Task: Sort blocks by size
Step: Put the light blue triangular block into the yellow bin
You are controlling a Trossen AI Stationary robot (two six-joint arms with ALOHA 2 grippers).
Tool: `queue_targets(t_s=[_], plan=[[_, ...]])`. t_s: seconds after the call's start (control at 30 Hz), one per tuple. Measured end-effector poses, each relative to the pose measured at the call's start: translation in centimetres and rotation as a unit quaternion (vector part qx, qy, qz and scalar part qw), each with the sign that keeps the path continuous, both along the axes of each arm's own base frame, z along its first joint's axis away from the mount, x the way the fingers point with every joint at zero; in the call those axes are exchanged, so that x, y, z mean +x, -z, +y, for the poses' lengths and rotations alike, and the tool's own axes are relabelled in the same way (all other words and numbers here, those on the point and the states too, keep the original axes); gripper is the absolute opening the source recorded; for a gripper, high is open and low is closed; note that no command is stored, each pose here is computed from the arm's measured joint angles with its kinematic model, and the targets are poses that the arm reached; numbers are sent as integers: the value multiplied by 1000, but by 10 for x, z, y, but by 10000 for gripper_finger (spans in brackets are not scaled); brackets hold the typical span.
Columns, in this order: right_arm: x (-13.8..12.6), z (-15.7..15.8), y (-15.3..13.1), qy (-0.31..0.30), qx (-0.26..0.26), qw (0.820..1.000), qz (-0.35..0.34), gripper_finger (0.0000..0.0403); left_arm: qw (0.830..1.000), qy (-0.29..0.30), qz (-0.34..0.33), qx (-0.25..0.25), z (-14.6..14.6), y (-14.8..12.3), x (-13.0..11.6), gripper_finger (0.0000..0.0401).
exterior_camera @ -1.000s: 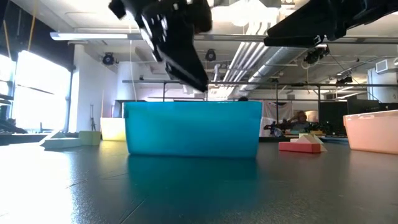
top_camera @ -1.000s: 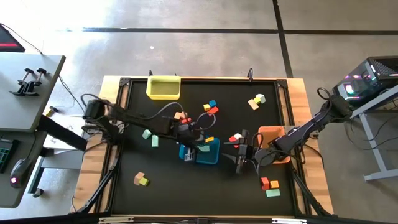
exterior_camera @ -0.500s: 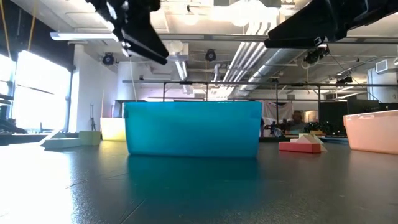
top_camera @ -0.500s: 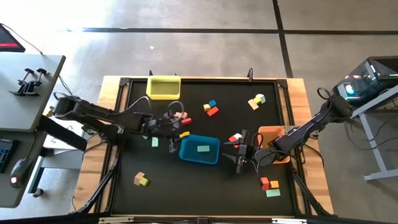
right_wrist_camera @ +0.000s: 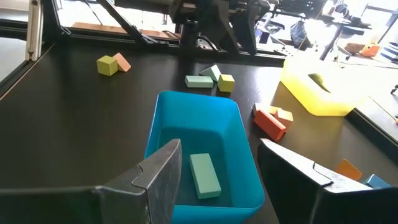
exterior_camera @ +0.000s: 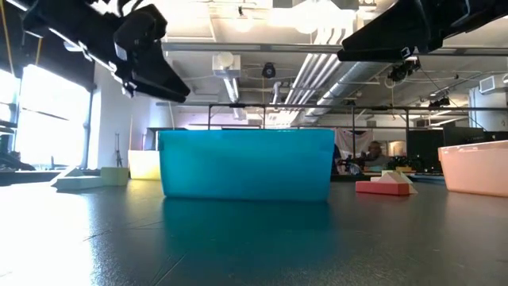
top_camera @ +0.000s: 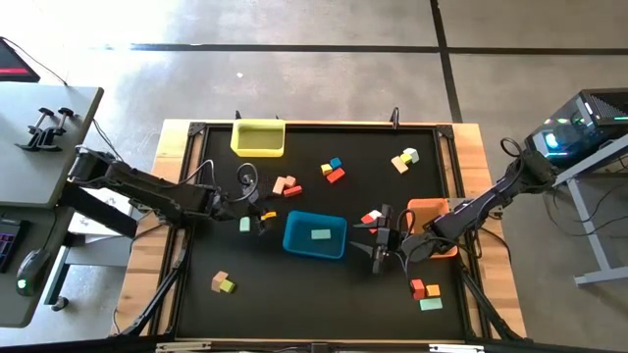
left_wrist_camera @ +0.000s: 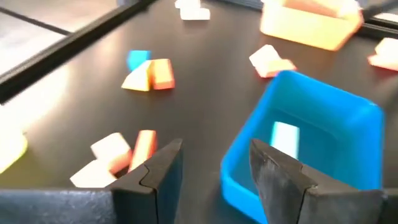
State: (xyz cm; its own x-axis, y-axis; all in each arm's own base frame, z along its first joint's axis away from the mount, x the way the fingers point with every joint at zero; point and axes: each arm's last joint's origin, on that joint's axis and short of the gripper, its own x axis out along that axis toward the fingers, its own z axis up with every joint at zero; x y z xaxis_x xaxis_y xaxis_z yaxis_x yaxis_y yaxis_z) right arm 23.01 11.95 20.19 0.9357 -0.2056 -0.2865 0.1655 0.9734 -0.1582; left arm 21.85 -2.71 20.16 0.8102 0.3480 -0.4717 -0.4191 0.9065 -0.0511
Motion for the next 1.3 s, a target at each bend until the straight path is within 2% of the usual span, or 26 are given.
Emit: queue_targets(t_s=[0.23,0.43,0.7,0.93,1.2,1.3], plan=[[3,-6,-1,14,7,1000,-4,208,999,-36,-8,-2,4,9,-16,167],[6,-11,-1,26,14,1000,-6,208,999,-34,-26,-9,7,20,-31,167],[6,-11,0,19,18,1000,-4,208,994,-37,-94,-39,11,33,-53,167],[6,-11,0,17,19,1000,-3,208,988,-60,-133,-44,14,37,-63,167],[6,-11,0,17,18,1000,-3,208,977,-39,-205,-45,14,35,-65,167],[6,-11,0,15,19,1000,-3,208,976,-41,-209,-47,14,40,-68,167]])
